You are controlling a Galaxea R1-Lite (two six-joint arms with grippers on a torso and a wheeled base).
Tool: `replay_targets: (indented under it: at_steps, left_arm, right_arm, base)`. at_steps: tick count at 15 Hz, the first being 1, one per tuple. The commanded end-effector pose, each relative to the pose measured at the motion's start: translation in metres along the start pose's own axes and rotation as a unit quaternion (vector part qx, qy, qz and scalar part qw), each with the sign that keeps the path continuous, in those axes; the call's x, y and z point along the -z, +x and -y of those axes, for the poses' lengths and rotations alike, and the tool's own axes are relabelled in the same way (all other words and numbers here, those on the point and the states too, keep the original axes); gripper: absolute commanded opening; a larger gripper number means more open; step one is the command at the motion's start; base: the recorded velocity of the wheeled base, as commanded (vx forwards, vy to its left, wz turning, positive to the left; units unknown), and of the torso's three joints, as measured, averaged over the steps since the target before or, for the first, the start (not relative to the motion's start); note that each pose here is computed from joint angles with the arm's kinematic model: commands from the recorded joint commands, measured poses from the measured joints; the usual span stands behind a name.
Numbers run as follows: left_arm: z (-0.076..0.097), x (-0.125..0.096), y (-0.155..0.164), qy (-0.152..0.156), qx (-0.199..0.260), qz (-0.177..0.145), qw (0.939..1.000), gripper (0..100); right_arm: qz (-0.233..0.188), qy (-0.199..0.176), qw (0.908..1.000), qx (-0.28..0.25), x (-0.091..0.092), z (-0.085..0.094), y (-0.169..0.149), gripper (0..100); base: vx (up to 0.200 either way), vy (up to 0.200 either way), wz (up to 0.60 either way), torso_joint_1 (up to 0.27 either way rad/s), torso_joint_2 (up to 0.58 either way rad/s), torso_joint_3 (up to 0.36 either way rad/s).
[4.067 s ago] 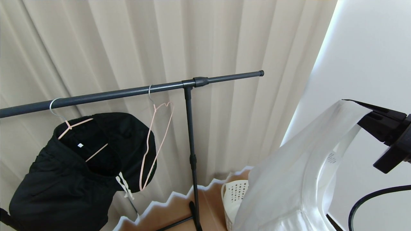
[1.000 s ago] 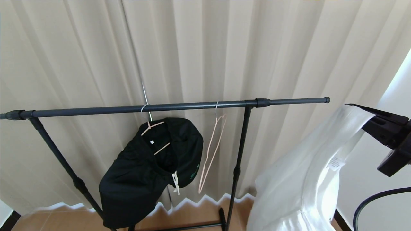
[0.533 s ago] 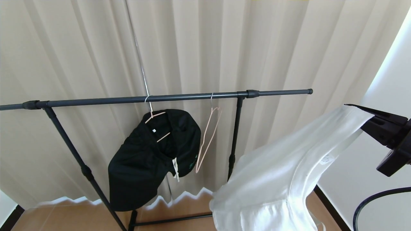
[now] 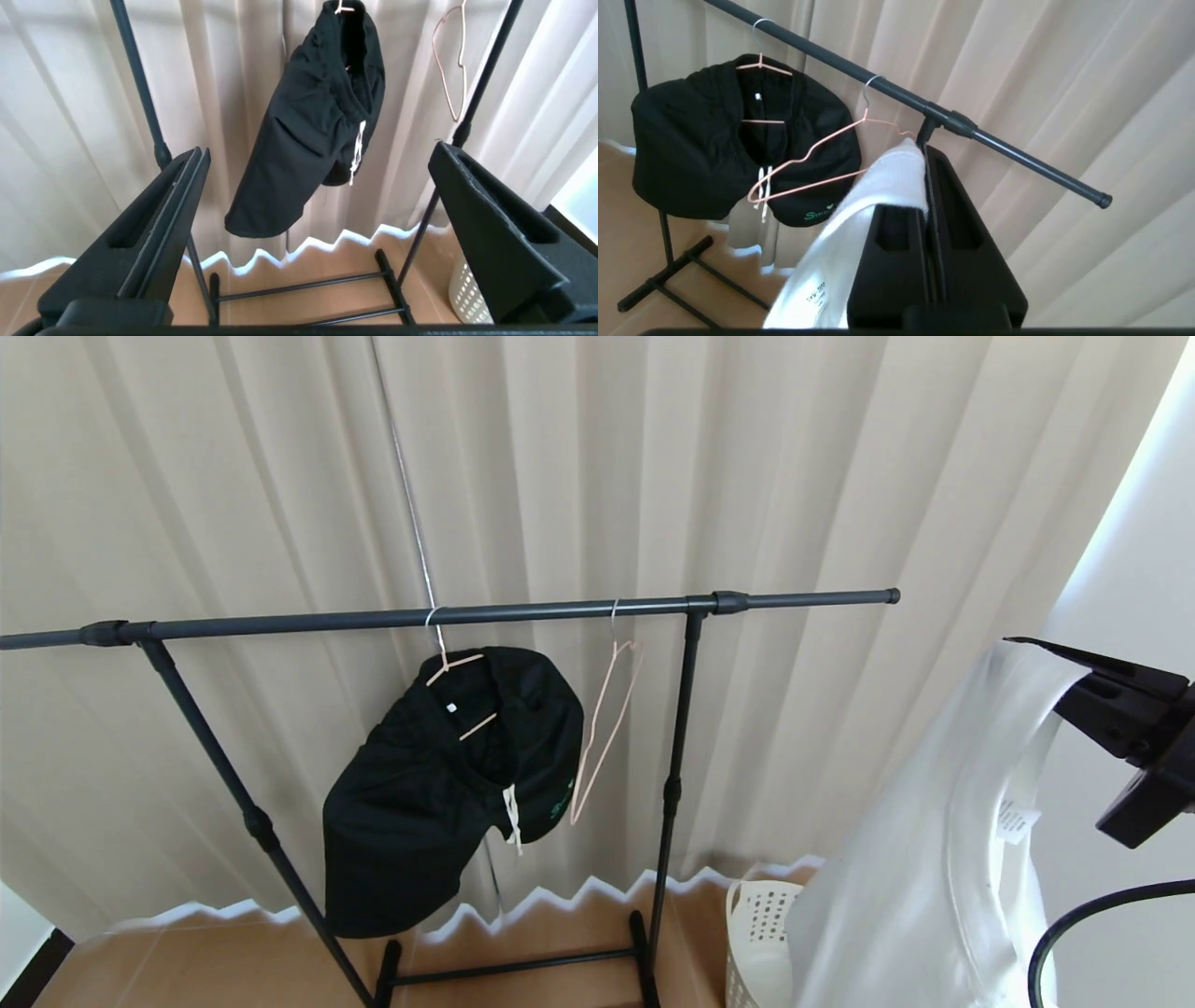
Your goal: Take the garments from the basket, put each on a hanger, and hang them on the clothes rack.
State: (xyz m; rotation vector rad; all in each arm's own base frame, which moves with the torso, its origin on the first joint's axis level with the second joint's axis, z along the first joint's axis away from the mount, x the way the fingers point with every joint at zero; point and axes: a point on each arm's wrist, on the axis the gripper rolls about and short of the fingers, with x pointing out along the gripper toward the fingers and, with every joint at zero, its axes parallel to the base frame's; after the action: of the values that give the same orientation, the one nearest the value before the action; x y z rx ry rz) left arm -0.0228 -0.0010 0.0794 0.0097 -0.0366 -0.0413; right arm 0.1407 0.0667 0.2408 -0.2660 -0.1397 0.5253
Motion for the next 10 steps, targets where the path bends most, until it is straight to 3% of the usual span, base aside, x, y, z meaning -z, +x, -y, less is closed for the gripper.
replay_targets:
  at_steps: [1,5,7,10]
  left_arm:
    - [0.0,0.0,0.0,0.0,0.0,0.0,1.0,100]
    - [0.0,0.0,0.0,0.0,0.0,0.0,1.0,100]
    - [0.0,0.0,0.0,0.0,0.0,0.0,1.0,100]
    - [0.0,-0.0001,0.0001,0.0,-0.001,-0.001,1.0,100]
  right_arm:
    - [-0.001,0.0,1.0,0.0,0.0002,0.0,0.0004,0]
    - [-0.001,0.0,1.0,0.0,0.0007,0.0001,0.0003,0]
    - [-0.002,0.0,1.0,0.001,0.0008,0.0003,0.0003,0]
    - [-0.002,0.0,1.0,0.002,0.0009,0.0008,0.0002,0]
  base:
    - [0.0,0.0,0.0,0.0,0.0,0.0]
    - [0.0,0.0,0.0,0.0,0.0,0.0]
    - [0.0,0.0,0.6,0.01,0.0,0.0]
    - [0.0,0.0,0.0,0.0,0.0,0.0]
